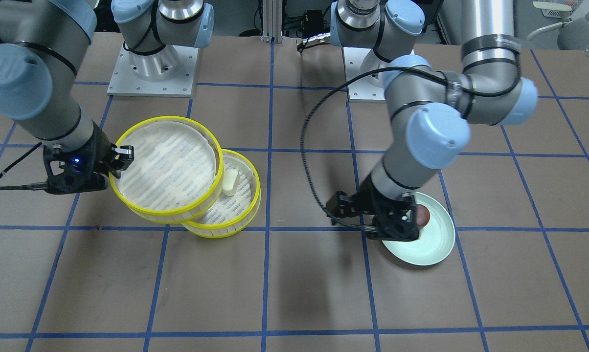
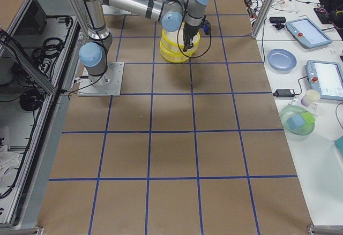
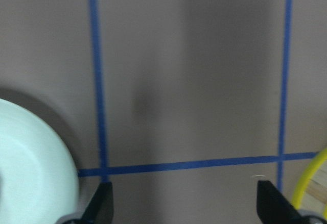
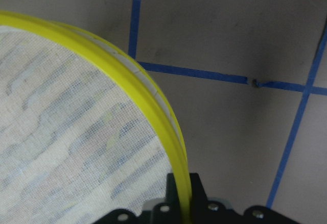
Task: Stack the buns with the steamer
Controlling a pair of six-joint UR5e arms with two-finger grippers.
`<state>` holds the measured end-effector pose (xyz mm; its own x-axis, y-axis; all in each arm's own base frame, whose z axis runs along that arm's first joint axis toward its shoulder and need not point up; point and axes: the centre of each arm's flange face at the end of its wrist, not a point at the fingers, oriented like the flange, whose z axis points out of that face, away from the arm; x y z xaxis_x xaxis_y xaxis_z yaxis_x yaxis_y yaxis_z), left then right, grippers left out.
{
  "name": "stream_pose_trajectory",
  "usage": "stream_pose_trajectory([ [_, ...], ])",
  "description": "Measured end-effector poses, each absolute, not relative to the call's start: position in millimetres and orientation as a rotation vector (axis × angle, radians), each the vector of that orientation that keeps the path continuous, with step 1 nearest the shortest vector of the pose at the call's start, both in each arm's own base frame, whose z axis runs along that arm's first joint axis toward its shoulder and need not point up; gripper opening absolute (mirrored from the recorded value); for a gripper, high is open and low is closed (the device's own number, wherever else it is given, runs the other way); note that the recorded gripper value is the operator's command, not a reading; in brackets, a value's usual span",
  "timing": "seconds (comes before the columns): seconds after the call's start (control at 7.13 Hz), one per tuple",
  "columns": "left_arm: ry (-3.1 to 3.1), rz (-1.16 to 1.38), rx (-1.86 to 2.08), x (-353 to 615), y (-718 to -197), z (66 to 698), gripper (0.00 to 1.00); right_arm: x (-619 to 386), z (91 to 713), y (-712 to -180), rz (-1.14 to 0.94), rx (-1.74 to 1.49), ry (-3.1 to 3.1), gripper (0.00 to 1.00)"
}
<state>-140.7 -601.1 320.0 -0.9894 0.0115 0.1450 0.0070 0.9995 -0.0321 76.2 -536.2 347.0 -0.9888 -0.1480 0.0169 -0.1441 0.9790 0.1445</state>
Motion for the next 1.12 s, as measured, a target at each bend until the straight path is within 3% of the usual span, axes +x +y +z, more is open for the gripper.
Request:
stream_pose_trajectory([
  [0.42, -3.100, -0.002, -0.293, -21, -605, 310, 1.00, 116, 299, -545, -0.135, 0.237, -3.119, 0.00],
  [1.12, -2.998, -0.268, -0.762, -4, -572, 233, 0.99, 140, 286, -528, -0.106, 0.453, -3.088, 0.00],
])
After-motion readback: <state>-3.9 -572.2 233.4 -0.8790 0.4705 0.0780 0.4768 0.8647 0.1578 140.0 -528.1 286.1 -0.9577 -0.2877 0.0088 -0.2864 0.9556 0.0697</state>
